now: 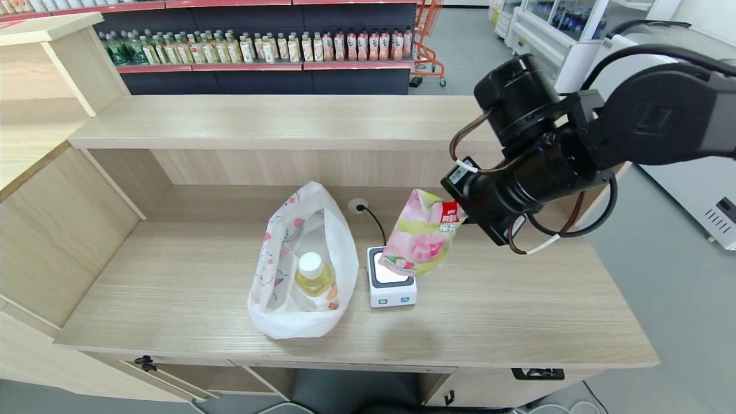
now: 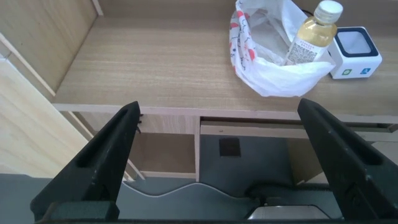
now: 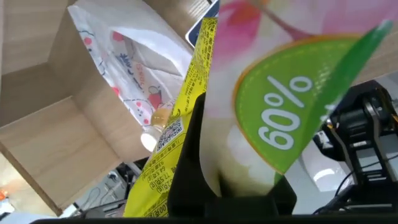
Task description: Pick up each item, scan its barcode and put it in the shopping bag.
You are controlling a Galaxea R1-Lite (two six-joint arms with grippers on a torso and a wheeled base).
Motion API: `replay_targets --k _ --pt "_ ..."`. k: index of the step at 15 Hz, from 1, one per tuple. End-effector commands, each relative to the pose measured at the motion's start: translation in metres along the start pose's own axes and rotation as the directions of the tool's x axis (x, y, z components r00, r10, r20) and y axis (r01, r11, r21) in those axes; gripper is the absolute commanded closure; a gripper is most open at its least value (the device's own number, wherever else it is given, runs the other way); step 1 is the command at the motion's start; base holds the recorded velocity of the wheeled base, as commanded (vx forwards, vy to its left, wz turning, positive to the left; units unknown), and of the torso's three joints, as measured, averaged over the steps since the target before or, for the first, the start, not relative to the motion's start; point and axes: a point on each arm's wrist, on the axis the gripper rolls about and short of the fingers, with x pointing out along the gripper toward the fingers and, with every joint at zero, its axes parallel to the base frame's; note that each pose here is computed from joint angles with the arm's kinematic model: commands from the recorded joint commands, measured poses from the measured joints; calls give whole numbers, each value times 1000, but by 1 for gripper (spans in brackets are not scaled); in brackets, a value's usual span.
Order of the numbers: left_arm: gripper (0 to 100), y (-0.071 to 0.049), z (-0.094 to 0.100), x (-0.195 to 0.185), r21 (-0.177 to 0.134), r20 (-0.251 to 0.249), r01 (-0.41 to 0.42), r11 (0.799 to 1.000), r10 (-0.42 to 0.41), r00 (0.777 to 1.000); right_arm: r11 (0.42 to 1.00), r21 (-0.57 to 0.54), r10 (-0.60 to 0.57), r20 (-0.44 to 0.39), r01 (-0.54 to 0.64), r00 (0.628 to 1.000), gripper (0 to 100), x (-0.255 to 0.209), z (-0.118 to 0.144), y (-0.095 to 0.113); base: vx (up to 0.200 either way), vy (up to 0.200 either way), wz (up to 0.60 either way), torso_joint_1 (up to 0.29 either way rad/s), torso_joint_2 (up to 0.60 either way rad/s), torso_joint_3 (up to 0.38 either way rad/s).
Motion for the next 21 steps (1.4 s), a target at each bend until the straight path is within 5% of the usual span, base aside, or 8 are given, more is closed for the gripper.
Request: replay_targets --k 1,5,21 --pt "0 0 0 0 -1 1 -1 1000 1 1000 999 35 -38 -28 39 999 100 28 -3 4 0 0 0 0 0 0" --pt "0 0 0 0 1 1 -1 1000 1 1000 988 116 -88 -80 97 993 100 51 -11 -1 0 0 0 0 0 0" --pt "0 0 0 0 1 1 -1 1000 1 1000 986 121 -96 -131 112 987 100 71 -22 -2 0 0 0 0 0 0"
